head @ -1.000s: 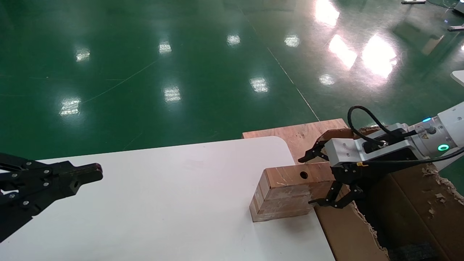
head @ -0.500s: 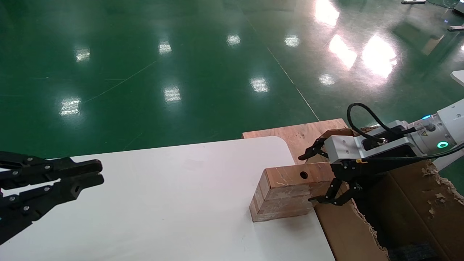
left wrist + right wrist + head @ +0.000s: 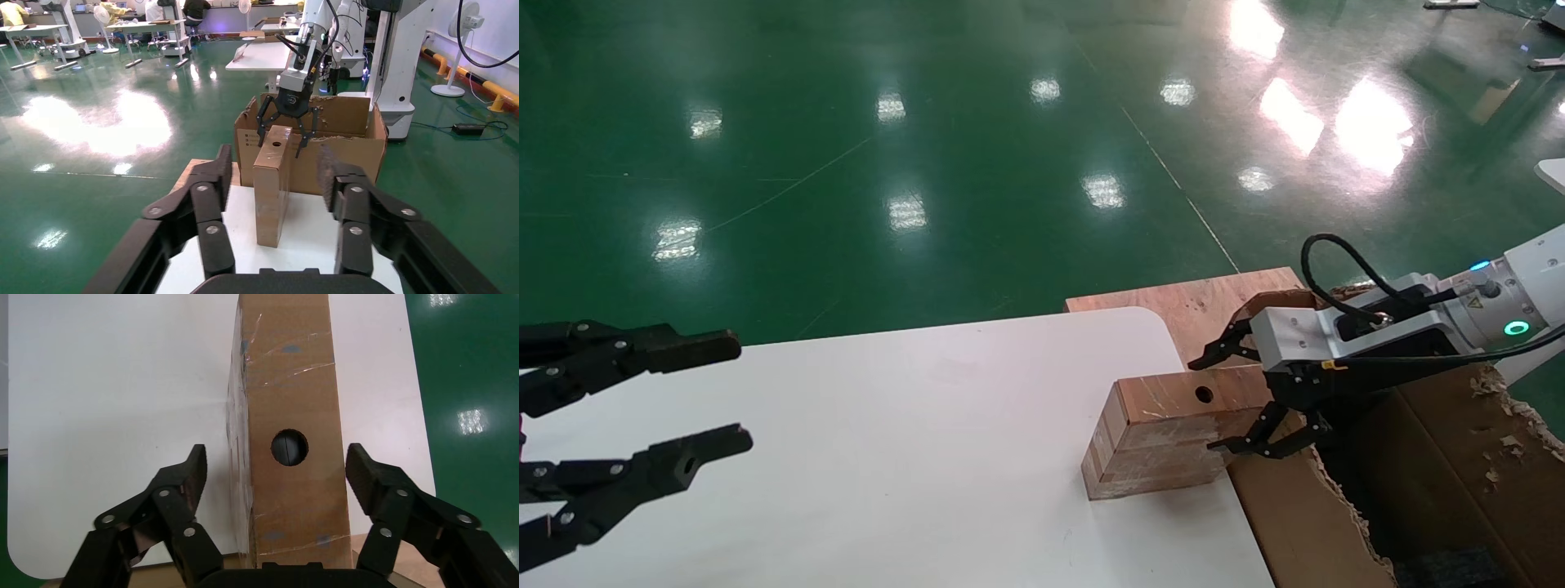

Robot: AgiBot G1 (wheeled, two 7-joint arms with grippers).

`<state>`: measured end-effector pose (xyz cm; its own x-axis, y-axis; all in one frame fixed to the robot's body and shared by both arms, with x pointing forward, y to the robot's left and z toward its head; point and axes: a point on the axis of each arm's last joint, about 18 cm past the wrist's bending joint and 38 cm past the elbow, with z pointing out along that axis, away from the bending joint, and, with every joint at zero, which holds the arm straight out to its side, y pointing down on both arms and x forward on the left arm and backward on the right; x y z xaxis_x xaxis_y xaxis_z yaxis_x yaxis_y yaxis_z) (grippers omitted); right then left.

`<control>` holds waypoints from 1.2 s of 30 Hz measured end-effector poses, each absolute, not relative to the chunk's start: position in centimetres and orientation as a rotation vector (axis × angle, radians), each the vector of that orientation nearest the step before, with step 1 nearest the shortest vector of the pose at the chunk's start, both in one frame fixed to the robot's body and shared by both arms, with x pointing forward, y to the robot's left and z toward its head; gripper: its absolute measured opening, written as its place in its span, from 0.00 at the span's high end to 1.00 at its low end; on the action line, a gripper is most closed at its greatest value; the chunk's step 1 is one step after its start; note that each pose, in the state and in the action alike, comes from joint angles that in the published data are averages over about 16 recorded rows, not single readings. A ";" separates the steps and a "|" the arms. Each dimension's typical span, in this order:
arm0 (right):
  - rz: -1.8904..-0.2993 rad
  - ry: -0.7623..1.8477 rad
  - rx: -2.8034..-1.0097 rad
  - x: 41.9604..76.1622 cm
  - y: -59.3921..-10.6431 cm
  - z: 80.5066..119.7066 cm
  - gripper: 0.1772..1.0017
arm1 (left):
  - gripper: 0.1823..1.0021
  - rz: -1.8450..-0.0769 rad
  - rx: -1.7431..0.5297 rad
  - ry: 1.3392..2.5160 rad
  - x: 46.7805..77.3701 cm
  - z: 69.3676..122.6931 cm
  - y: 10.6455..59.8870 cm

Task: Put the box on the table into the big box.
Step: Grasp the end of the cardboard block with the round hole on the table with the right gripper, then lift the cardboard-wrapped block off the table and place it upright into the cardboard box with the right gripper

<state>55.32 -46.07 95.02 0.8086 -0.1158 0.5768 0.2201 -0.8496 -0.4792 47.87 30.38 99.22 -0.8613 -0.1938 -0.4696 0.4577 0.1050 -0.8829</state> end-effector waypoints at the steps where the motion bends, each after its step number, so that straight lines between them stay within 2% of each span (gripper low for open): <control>1: -0.829 -0.077 -2.452 55.3 -46.1 95.0 0.16 | 0.64 -1.807 0.257 1.914 47.9 99.2 30.4; 7: -0.828 -0.078 -2.452 55.3 -46.1 95.0 0.28 | 0.47 -1.807 0.257 1.914 47.9 99.2 30.4; 11: -0.830 -0.077 -2.452 55.3 -46.1 95.0 0.41 | 0.34 -1.807 0.257 1.914 47.9 99.2 30.4; 17: -0.831 -0.078 -2.431 55.2 -45.6 95.7 0.55 | 0.20 -1.807 0.257 1.914 47.9 99.2 30.4; 23: -0.848 -0.066 -2.361 53.9 -44.5 98.2 0.63 | 0.09 -1.807 0.257 1.914 47.9 99.2 30.4; 29: -0.909 -0.012 -2.238 50.7 -44.3 102.9 0.65 | 0.03 -1.807 0.257 1.914 47.9 99.2 30.4; 36: -1.081 0.149 -2.081 44.2 -47.4 108.0 0.65 | 0.01 -1.807 0.257 1.914 47.9 99.2 30.4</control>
<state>44.19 -47.40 107.99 0.6329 -0.4234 0.6482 0.2316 -0.6954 -0.6803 47.87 30.38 99.21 -0.8614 -0.1937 -0.4696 0.4577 0.1050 -0.8829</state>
